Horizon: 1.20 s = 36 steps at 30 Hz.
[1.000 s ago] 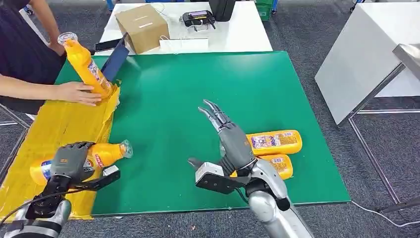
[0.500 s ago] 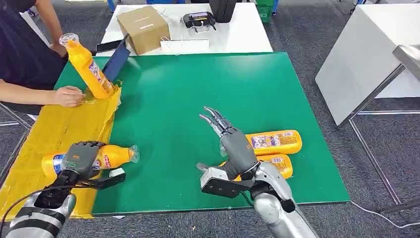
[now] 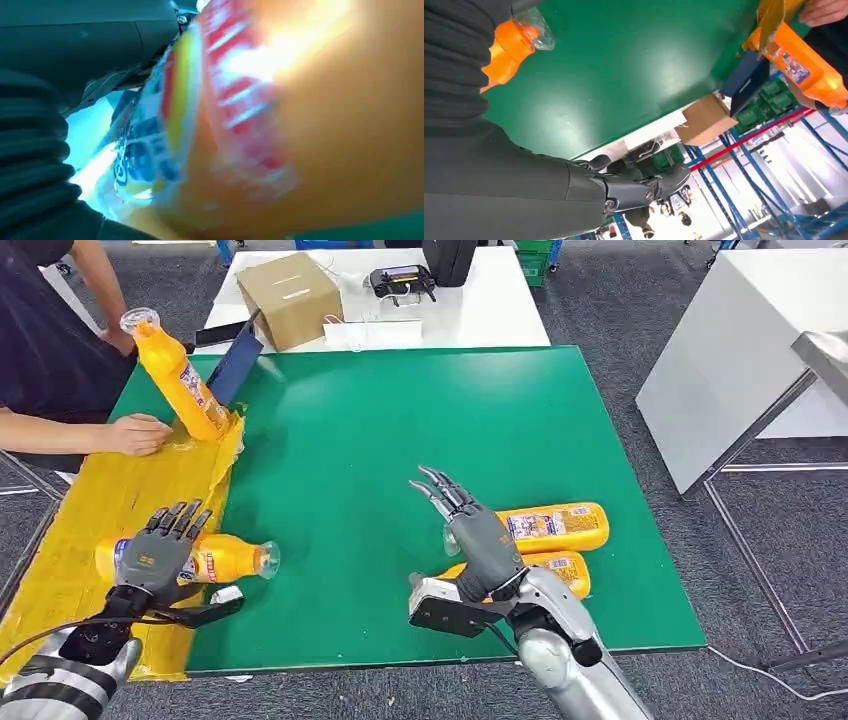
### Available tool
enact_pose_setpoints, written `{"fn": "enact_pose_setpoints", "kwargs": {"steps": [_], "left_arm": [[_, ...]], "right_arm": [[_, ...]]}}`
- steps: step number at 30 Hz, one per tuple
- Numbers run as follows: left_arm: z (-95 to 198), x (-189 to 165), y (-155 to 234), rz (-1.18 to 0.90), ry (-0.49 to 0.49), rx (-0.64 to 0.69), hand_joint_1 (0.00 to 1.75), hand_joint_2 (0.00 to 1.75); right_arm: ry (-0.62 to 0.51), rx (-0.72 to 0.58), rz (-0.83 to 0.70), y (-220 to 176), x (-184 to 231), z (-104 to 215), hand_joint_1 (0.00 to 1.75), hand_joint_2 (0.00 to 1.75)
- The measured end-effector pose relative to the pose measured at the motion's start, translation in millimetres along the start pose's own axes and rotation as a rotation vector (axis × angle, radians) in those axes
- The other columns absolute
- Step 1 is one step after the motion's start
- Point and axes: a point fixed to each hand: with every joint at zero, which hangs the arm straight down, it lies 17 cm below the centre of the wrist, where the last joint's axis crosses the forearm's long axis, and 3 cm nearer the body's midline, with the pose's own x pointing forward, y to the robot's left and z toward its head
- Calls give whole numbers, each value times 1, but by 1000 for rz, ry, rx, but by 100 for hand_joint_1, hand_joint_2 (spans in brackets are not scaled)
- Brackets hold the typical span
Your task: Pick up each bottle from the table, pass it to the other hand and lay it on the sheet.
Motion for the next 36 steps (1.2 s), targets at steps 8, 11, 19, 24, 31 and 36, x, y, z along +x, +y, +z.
{"fn": "enact_pose_setpoints", "kwargs": {"steps": [8,11,19,24,31,36], "left_arm": [[1,0,-2,-10,-6,3,0,0],[3,6,3,-11,-2,43,0,0],[17,-2,43,5,191,246,0,0],[7,-13,92,21,295,401,0,0],[14,10,154,126,182,560,0,0],[20,-6,174,154,203,613,0,0]], "right_arm": [[10,10,4,3,-5,2,0,175],[25,18,15,5,-10,4,0,175],[77,50,37,19,-33,30,0,175],[101,58,59,29,-36,49,0,175],[118,74,86,41,-32,82,0,175],[119,75,94,43,-29,92,0,175]]}}
